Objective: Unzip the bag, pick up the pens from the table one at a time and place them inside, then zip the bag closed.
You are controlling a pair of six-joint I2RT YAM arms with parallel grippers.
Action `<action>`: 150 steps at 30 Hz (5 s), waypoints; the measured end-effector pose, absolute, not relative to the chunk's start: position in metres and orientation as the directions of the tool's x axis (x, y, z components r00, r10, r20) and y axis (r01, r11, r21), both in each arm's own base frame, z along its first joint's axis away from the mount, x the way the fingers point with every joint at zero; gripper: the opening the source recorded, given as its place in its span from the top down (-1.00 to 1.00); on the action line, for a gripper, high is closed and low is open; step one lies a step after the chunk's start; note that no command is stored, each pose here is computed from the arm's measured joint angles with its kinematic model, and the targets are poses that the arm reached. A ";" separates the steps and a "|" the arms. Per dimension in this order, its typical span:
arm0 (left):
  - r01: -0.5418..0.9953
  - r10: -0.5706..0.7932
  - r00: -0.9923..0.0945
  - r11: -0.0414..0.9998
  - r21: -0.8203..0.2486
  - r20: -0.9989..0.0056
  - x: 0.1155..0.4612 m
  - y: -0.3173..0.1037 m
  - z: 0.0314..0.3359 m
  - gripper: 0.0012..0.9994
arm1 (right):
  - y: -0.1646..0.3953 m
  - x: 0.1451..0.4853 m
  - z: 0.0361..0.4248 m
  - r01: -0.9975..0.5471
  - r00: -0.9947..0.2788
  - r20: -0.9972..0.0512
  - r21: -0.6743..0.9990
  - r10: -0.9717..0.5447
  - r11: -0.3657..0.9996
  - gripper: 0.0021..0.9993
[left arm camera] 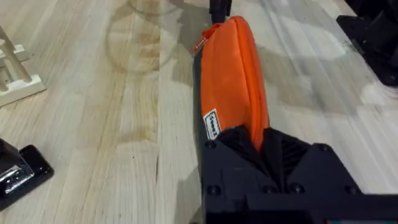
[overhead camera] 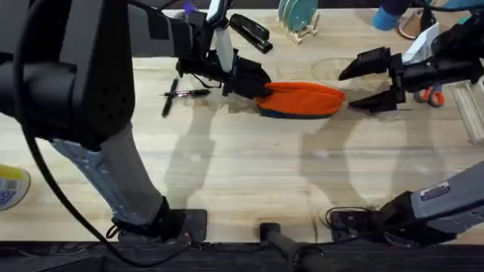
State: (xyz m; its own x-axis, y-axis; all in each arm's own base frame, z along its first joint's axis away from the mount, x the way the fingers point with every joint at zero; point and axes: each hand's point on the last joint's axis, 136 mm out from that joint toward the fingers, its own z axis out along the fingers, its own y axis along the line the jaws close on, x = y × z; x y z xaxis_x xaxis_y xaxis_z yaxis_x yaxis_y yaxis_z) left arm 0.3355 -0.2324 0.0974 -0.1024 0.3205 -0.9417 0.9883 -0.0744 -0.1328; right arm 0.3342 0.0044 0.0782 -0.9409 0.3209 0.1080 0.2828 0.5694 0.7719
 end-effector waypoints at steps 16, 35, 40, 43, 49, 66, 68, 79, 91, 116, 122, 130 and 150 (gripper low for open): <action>0.988 0.321 -0.103 -0.074 -0.133 -0.942 0.335 -0.232 0.097 0.92 | 0.025 0.346 0.076 0.255 -0.951 0.091 0.768 0.294 0.587 -0.97; 0.988 0.321 -0.106 -0.073 -0.136 -0.941 0.335 -0.232 0.097 0.92 | 0.027 0.345 0.069 0.270 -0.950 0.111 0.762 0.292 0.589 -0.36; 0.988 0.321 -0.106 -0.073 -0.136 -0.941 0.336 -0.232 0.097 0.92 | 0.026 0.344 0.066 0.275 -0.950 0.116 0.753 0.291 0.598 -0.02; 0.988 0.321 -0.107 -0.073 -0.137 -0.941 0.336 -0.232 0.097 0.92 | 0.025 0.345 0.066 0.273 -0.950 0.112 0.751 0.292 0.601 0.49; 0.988 0.322 -0.110 -0.072 -0.140 -0.940 0.335 -0.232 0.097 0.92 | 0.023 0.345 0.064 0.273 -0.950 0.108 0.743 0.293 0.611 0.89; 0.988 0.321 -0.110 -0.072 -0.140 -0.941 0.335 -0.232 0.097 0.92 | 0.022 0.345 0.064 0.275 -0.949 0.109 0.742 0.294 0.611 0.94; 0.988 0.321 -0.110 -0.072 -0.140 -0.940 0.335 -0.232 0.097 0.92 | 0.022 0.345 0.064 0.275 -0.949 0.109 0.742 0.294 0.611 0.94; 0.988 0.322 -0.110 -0.072 -0.140 -0.940 0.335 -0.232 0.097 0.92 | 0.022 0.345 0.064 0.244 -0.958 0.086 0.745 0.274 0.620 0.94; 0.987 0.322 -0.113 -0.070 -0.143 -0.940 0.335 -0.232 0.097 0.92 | 0.023 0.339 0.071 0.199 -0.973 0.070 0.745 0.221 0.637 0.94; 0.988 0.323 -0.110 -0.070 -0.139 -0.940 0.336 -0.232 0.097 0.92 | 0.023 0.348 0.105 0.134 -0.984 0.027 0.760 0.175 0.636 0.94; 0.988 0.323 -0.110 -0.070 -0.139 -0.940 0.336 -0.232 0.097 0.92 | 0.024 0.345 0.105 0.138 -0.985 0.038 0.762 0.169 0.633 0.94; 0.988 0.323 -0.110 -0.070 -0.139 -0.940 0.336 -0.232 0.097 0.92 | 0.022 0.343 0.128 0.084 -0.986 -0.037 0.738 0.164 0.670 0.94; 0.986 0.325 -0.124 -0.065 -0.153 -0.938 0.336 -0.232 0.097 0.92 | 0.040 0.340 0.146 -0.022 -0.991 -0.113 0.660 0.070 0.751 0.94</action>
